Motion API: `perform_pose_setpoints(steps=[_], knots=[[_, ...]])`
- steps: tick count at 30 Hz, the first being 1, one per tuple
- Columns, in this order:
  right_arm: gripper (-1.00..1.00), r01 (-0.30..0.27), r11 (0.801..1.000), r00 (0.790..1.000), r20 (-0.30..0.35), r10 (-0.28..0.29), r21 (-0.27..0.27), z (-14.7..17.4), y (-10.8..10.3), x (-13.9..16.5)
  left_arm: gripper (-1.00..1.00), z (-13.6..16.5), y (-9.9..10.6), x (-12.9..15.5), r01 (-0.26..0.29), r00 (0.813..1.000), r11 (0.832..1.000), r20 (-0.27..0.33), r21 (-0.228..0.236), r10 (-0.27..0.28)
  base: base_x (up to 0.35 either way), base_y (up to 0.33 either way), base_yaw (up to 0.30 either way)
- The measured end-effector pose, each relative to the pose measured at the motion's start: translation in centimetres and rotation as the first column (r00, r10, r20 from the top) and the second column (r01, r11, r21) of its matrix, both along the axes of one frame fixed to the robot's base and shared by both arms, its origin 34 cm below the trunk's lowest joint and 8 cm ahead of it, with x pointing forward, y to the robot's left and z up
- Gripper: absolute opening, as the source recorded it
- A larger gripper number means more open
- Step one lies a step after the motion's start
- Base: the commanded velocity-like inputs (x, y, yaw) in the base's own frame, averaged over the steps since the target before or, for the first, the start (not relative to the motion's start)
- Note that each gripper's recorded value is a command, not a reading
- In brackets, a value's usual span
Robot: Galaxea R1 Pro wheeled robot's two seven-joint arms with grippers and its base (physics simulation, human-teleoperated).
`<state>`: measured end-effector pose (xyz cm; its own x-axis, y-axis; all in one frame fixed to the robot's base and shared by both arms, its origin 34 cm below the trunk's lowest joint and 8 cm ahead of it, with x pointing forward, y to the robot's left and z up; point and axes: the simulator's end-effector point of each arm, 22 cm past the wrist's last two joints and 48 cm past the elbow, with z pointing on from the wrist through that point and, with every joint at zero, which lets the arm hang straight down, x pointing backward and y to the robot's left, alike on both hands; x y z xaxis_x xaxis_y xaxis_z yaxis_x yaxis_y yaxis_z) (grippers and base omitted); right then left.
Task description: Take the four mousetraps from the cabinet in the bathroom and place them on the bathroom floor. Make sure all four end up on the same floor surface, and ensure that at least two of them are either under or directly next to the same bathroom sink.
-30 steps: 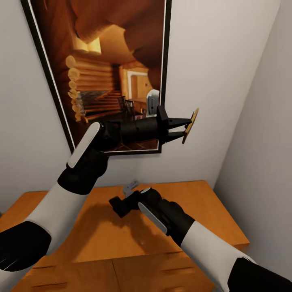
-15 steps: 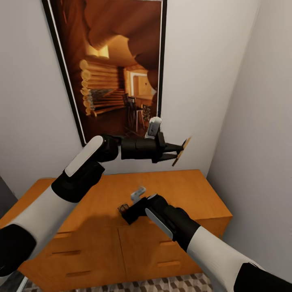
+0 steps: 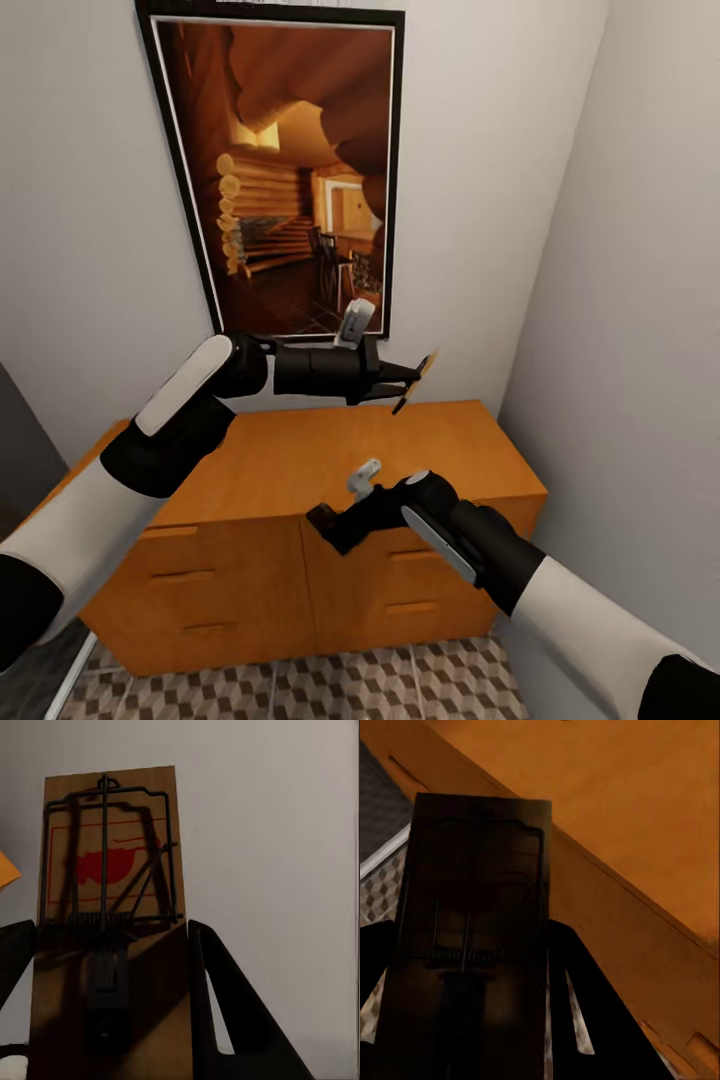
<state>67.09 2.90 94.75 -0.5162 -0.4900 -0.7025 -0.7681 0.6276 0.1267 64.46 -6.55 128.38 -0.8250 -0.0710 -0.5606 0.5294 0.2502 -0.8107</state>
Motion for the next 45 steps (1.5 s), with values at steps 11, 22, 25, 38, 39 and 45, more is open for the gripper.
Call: perform_pose_setpoints(steps=[11, 22, 25, 38, 39, 45], knots=[[-1.0, -0.183, 0.975, 0.983, -0.008, 0.185, 0.125, 4.4, -1.6, -3.2, -1.0, 0.8, 1.0, 0.7, -0.018, 1.0, 1.0, 0.015, -0.006, 0.018, -0.179, 0.0, 0.0], [-1.0, -0.226, 0.928, 0.96, -0.095, 0.265, 0.296, 8.4, -6.8, -4.3, -1.0, -2.7, 2.2, 1.5, -0.036, 0.993, 0.985, 0.119, 0.171, 0.015, -0.16, 0.0, 0.0], [-1.0, -0.243, 0.912, 0.95, -0.108, 0.293, 0.331, 9.1, -7.4, -4.8, -1.0, -3.7, 2.6, 2.2, -0.063, 0.989, 0.975, 0.142, 0.214, 0.032, -0.145, 0.0, 0.0], [-1.0, -0.25, 0.902, 0.944, -0.119, 0.308, 0.351, 9.4, -7.8, -5.2, -1.0, -13.9, 2.4, 1.2, -0.076, 0.975, 0.85, 0.216, 0.522, -0.046, -0.036, 0.0, 0.0], [-1.0, -0.25, 0.902, 0.944, -0.119, 0.308, 0.351, 9.4, -7.8, -5.2, -1.0, -14.4, 3.1, 1.5, -0.084, 0.976, 0.839, 0.215, 0.538, -0.04, -0.001, 0.0, 0.0], [-1.0, -0.247, 0.904, 0.945, -0.119, 0.304, 0.35, 9.4, -7.8, -5.1, -1.0, -18.3, 6.1, 1.3, -0.082, 0.98, 0.775, 0.191, 0.627, -0.05, 0.0, 0.0, 0.0]])
